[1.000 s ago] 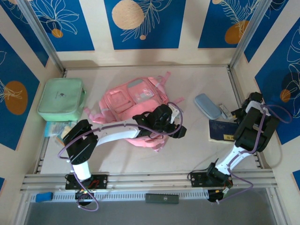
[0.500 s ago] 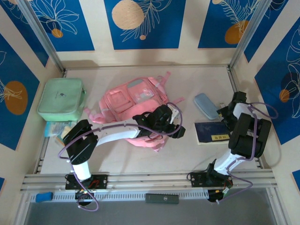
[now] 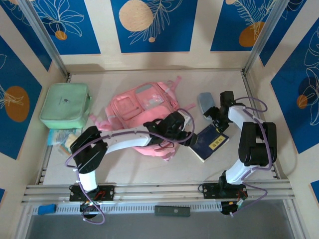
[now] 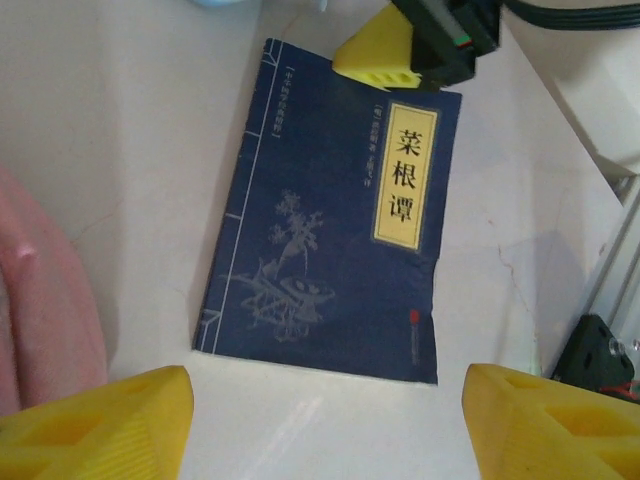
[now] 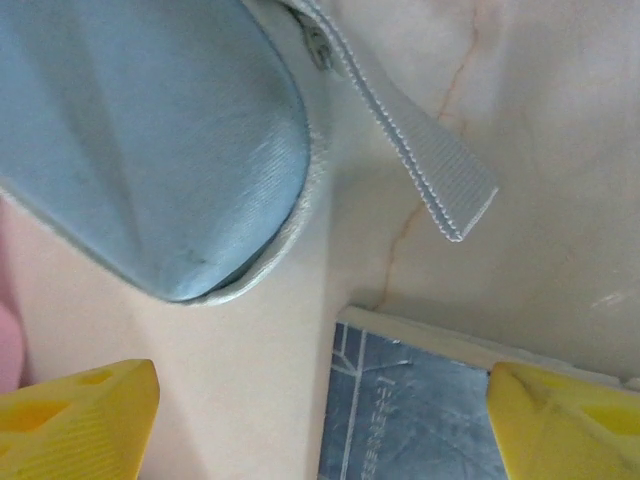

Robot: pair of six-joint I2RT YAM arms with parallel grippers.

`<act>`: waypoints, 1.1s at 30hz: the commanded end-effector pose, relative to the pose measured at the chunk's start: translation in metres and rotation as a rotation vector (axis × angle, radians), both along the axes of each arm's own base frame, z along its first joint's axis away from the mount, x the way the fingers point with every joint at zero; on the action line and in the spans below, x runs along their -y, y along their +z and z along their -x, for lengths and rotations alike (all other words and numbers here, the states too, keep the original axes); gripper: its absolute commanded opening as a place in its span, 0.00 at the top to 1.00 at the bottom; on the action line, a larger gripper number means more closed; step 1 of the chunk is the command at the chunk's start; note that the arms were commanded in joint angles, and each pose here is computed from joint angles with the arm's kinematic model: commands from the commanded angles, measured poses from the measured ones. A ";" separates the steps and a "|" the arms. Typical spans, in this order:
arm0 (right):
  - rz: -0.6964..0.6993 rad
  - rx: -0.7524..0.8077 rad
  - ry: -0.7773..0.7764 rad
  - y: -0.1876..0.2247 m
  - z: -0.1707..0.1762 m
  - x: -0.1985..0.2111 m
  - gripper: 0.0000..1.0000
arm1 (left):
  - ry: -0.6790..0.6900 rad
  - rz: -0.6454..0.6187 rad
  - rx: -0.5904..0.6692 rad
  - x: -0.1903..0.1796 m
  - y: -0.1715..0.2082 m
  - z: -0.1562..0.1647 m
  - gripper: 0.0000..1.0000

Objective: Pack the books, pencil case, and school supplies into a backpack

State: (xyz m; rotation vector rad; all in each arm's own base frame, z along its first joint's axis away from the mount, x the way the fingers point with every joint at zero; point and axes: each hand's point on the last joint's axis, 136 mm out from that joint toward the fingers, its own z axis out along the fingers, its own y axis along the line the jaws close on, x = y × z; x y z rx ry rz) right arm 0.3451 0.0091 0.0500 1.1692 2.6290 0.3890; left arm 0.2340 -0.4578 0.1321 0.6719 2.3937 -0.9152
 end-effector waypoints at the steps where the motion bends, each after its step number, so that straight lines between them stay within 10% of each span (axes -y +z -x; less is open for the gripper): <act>1: -0.035 0.067 0.024 0.042 0.004 0.011 0.14 | 0.037 -0.018 -0.054 0.017 -0.014 -0.006 0.28; 16: -0.233 -0.051 -0.125 0.018 0.130 0.003 0.16 | 0.090 -0.148 -0.172 0.039 -0.077 -0.023 0.43; 33: -0.281 -0.085 0.080 0.000 0.113 -0.036 0.13 | 0.091 -0.198 -0.240 0.011 -0.082 0.024 0.62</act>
